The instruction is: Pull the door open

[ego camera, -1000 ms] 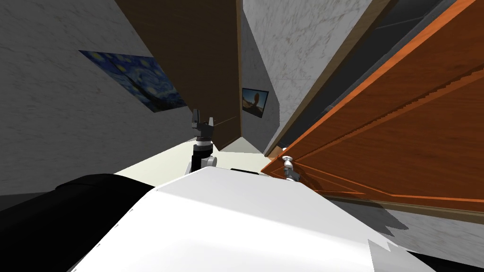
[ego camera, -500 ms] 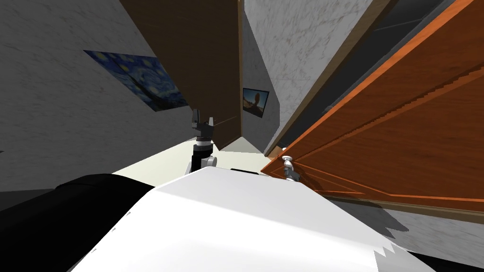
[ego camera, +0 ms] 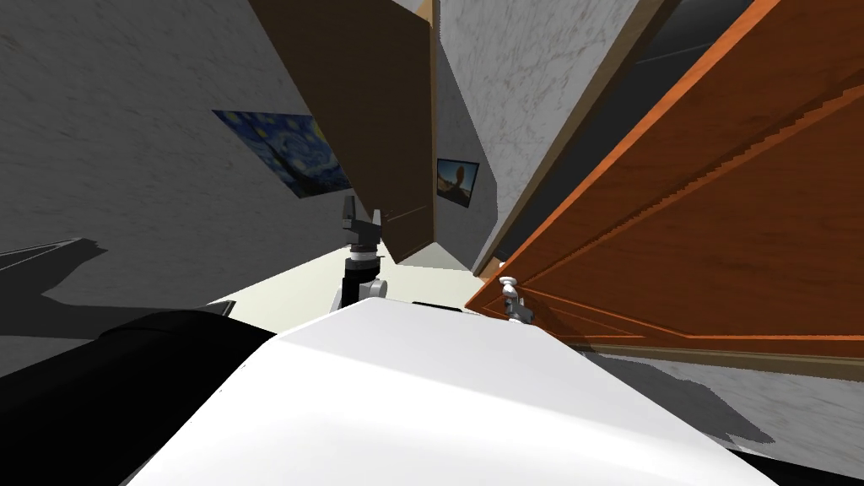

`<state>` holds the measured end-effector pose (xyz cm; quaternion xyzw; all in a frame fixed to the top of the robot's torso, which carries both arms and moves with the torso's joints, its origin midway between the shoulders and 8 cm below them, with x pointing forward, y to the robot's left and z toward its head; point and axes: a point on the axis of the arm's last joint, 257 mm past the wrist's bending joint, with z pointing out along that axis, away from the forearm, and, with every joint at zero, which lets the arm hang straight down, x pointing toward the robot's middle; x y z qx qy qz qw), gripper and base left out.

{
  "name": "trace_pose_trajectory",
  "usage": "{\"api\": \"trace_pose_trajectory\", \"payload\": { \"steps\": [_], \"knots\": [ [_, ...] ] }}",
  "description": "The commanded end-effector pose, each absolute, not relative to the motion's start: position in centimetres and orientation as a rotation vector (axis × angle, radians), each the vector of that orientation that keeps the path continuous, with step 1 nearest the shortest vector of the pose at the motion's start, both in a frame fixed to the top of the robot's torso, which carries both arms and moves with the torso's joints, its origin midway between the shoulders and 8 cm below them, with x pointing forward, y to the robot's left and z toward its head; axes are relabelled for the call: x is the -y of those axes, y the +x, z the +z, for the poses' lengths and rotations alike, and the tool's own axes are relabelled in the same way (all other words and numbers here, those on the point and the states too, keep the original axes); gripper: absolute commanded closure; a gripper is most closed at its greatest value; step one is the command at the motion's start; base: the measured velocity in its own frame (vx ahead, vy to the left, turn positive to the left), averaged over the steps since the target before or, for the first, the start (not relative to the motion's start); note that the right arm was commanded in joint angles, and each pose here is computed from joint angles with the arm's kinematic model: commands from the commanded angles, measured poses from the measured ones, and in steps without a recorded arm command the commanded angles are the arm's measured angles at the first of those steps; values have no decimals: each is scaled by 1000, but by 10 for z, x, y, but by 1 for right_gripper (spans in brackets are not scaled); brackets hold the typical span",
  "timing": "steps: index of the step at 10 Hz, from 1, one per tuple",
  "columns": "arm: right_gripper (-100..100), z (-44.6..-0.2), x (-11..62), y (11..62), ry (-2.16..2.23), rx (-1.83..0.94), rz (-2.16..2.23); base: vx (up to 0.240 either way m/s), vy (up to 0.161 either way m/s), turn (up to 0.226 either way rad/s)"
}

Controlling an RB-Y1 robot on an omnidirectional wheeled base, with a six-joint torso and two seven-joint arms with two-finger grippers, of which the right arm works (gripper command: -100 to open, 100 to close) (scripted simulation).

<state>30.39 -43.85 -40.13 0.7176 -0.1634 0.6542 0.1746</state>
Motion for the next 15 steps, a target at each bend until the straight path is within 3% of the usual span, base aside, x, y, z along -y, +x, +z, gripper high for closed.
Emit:
{"api": "trace_pose_trajectory", "payload": {
  "steps": [1,15],
  "knots": [
    [-100,-401,421,313,2036,446,1901,-101,9,61],
    [-100,-392,389,321,2015,387,2013,-76,-17,47]
  ]
}}
